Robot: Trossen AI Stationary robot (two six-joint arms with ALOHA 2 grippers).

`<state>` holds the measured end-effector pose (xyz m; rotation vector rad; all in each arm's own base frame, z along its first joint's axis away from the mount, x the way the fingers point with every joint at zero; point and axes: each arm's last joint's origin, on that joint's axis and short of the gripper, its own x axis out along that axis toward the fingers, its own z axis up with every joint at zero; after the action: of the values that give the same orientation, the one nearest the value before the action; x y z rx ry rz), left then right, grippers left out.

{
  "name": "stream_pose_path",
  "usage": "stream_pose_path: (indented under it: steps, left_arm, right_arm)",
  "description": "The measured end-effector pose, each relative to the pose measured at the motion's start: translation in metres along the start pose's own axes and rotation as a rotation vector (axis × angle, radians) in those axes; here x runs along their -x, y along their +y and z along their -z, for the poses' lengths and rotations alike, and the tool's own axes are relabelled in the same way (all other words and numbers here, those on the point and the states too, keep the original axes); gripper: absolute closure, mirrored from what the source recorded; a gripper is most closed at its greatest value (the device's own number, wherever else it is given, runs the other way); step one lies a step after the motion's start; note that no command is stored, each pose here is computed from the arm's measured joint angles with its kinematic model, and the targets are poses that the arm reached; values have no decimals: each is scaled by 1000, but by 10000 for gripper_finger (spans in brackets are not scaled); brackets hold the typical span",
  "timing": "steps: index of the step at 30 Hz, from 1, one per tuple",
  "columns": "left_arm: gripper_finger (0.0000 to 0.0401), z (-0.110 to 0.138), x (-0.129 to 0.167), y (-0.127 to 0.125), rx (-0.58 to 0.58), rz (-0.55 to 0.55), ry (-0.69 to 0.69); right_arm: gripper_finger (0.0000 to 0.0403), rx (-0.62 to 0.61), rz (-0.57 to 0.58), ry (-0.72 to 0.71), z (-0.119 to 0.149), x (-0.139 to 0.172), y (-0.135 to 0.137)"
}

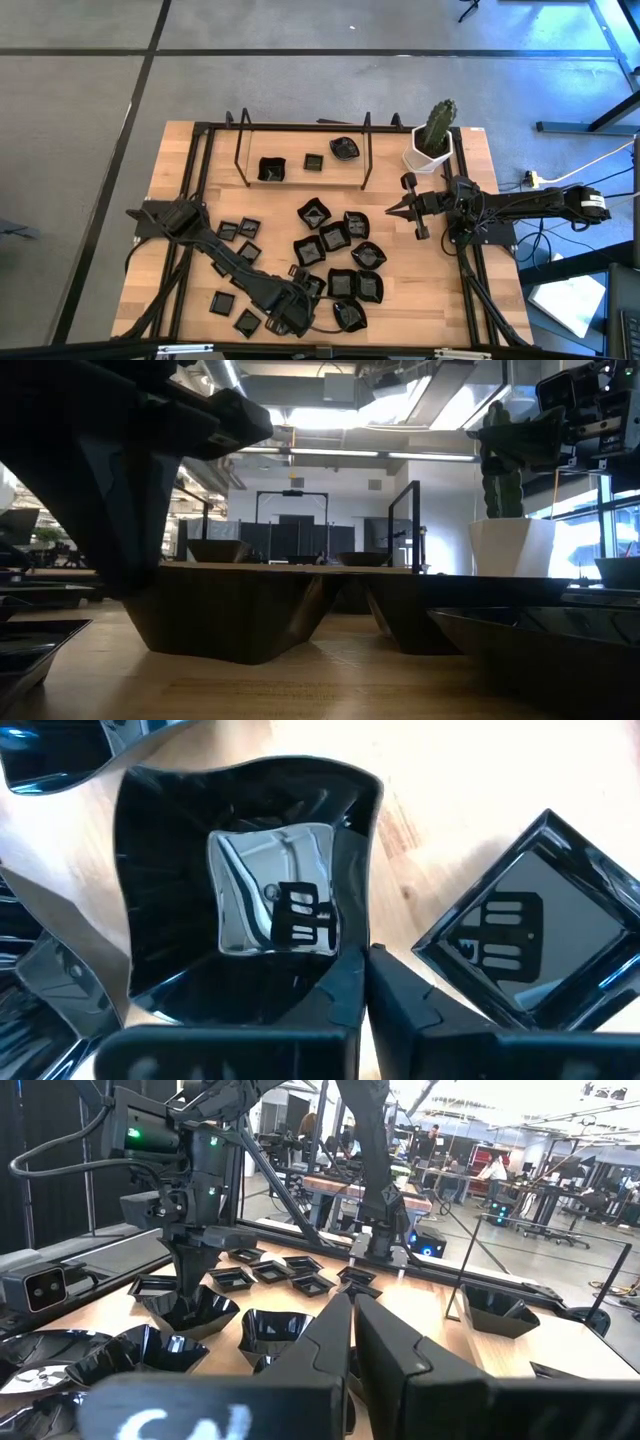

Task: Pick & Place Mini shaped plates
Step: Stack the distorted square plate on top of the distorted square plate on the shelf

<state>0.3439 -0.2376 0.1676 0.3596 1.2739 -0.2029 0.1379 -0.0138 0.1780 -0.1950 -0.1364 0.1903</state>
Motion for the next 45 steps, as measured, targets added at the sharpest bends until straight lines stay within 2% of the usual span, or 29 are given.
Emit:
stream_pose_path:
  steps: [8, 15, 19, 24, 30, 35, 40, 45]
  left_arm:
    - [398, -2, 10, -2, -11, 13, 22]
    - [399, -16, 59, -6, -38, -34, 23]
    - [399, -19, 97, -4, -57, -140, 28]
    - [399, -11, 148, 11, -30, -338, 44]
    - [399, 6, 206, 49, 65, -429, -126]
    - [399, 36, 229, 92, 147, -519, -140]
    - [399, 70, 223, 139, 288, -574, -45]
    - [399, 98, 187, 173, 395, -609, 105]
  right_arm:
    - [382, 0, 0, 0, 0, 0, 0]
    - [382, -3, -2, 7, 1, 0, 0]
    - [382, -3, -2, 8, 1, 0, 0]
    - [382, -6, -3, 14, 1, 0, 0]
    - [382, -9, -4, 21, 2, 0, 0]
    - [382, -9, -4, 22, 2, 0, 0]
    - [382, -6, -4, 21, 2, 0, 0]
    - [382, -5, -4, 21, 2, 0, 0]
